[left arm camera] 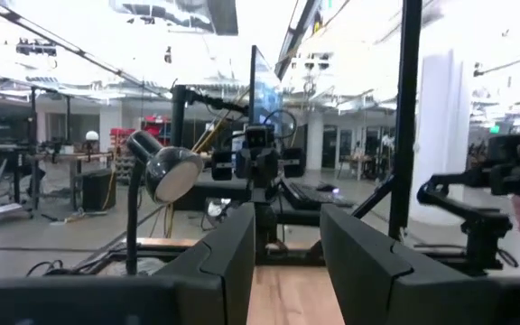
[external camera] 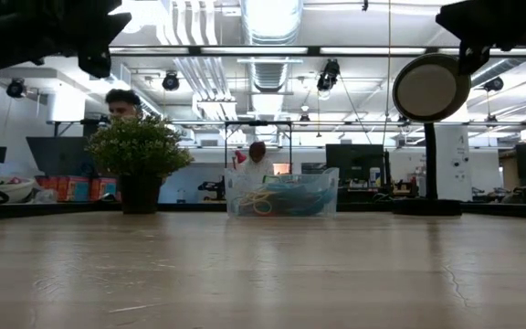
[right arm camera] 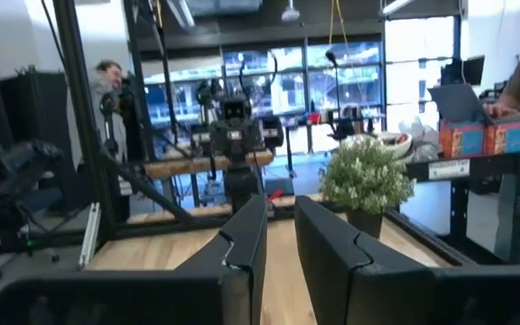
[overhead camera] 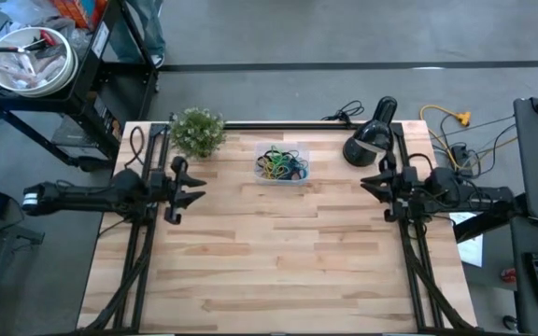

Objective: Pick and place rubber bands into bin
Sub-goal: Return to Home Position

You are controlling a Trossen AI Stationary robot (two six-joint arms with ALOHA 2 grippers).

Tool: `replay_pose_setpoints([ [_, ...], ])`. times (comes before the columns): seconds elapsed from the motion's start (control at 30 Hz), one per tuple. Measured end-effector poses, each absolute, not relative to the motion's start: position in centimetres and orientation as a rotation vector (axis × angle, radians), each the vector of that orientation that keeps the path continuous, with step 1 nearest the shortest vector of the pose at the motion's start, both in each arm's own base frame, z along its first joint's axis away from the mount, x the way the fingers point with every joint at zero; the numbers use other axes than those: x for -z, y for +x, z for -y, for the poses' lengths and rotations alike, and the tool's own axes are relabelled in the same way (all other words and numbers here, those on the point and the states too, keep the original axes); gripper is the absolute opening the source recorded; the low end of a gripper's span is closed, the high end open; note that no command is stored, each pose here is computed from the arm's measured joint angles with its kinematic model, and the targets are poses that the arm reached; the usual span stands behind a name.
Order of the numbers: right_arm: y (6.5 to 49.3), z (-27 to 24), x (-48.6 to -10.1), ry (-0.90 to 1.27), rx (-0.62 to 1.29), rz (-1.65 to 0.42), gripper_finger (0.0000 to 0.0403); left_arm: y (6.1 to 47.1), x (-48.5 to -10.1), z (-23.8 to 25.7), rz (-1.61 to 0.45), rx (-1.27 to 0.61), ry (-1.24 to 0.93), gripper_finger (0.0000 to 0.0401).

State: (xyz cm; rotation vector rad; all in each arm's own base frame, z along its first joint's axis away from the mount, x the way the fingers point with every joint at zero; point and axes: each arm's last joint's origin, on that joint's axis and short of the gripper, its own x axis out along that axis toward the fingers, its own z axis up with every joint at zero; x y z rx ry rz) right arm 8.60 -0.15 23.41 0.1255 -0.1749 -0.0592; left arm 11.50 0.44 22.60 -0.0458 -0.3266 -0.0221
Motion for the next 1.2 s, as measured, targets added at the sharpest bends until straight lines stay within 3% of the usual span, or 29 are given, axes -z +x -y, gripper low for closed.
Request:
replay_pose_setpoints([
  [0.7, 8.8, 0.1, -21.0, 0.184, 0.024, 0.212, 0.0057, 9.2, -20.3, 0.0, 0.384, 0.059, -0.052, 0.0112],
  [0.83, 9.2, 0.1, -19.9, 0.167, 0.016, 0.332, 0.0057, 9.3, -19.9, 0.0, 0.342, 0.065, -0.056, 0.0112],
  [1.2, 9.3, 0.1, -19.4, 0.163, 0.021, 0.305, 0.0057, 9.6, -19.2, 0.4, 0.257, 0.168, -0.083, 0.0111],
])
